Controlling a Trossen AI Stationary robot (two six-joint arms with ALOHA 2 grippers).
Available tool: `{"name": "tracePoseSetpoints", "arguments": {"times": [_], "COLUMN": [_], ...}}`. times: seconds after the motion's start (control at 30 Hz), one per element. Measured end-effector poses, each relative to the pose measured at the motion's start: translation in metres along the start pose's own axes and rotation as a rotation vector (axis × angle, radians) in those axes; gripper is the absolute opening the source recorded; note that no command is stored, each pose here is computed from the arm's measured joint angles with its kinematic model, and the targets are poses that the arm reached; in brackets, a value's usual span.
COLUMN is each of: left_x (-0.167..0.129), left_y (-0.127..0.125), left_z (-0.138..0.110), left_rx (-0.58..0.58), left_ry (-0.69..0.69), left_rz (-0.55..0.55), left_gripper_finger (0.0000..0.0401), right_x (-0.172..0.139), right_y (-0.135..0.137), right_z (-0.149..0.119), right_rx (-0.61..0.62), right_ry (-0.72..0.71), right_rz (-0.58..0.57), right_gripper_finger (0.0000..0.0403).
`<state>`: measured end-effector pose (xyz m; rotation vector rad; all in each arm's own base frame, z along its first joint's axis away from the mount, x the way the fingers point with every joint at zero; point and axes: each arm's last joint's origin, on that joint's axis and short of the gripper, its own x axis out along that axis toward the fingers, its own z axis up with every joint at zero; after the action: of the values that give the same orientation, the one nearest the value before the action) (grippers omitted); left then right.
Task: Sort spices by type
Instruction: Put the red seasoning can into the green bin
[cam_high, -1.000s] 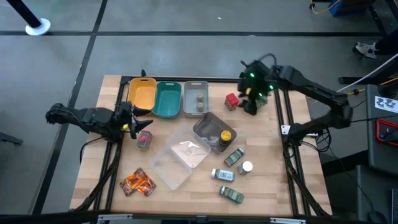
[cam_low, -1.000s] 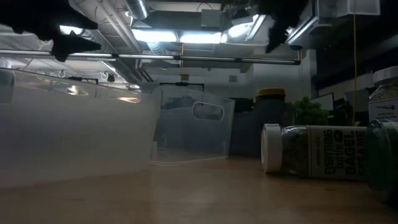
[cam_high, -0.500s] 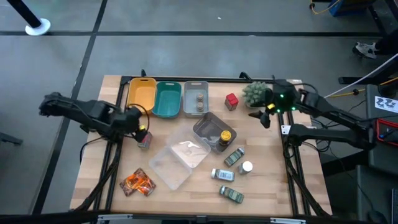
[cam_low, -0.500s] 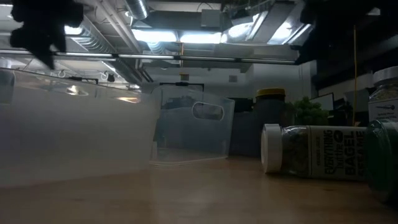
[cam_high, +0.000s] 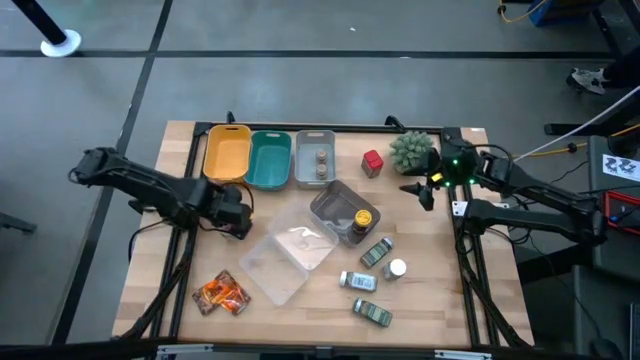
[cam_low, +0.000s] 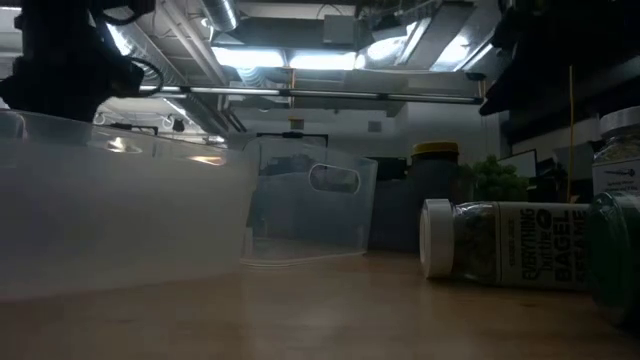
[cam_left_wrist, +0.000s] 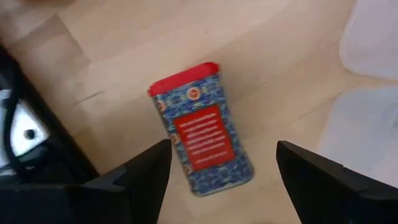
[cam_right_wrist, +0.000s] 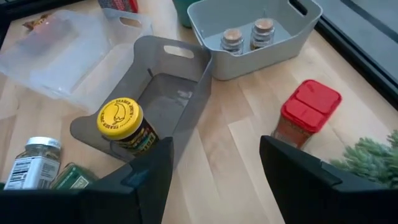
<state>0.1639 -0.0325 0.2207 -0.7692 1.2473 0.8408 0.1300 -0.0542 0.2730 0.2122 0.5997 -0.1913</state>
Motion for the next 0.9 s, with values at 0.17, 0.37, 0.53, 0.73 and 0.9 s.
{"name": "tracePoseSetpoints", "arguments": {"times": [0.17, 0.37, 0.53, 0.73, 0.9], "left_x": [0.012, 0.031, 0.045, 0.054, 0.054], "left_y": [0.003, 0.006, 0.011, 0.016, 0.017], "left_z": [-0.003, -0.005, -0.004, -0.001, 0.003], "left_rx": [-0.052, -0.065, -0.08, -0.076, -0.074], "left_ry": [0.011, 0.002, -0.004, -0.008, -0.021], "left_rz": [0.04, 0.021, 0.014, 0.018, 0.024], "left_gripper_finger": [0.0274, 0.0274, 0.0274, 0.0263, 0.0196], "right_x": [0.006, 0.01, 0.012, 0.014, 0.022], "right_y": [-0.001, -0.002, -0.003, -0.003, -0.005], "right_z": [-0.005, -0.01, -0.013, -0.008, 0.003], "right_rx": [-0.001, 0.0, 0.003, -0.005, -0.022], "right_ry": [-0.003, 0.003, 0.014, -0.023, -0.106], "right_rz": [0.0, 0.0, 0.003, 0.009, 0.009], "right_gripper_finger": [0.0239, 0.0239, 0.0239, 0.0239, 0.0239]}}
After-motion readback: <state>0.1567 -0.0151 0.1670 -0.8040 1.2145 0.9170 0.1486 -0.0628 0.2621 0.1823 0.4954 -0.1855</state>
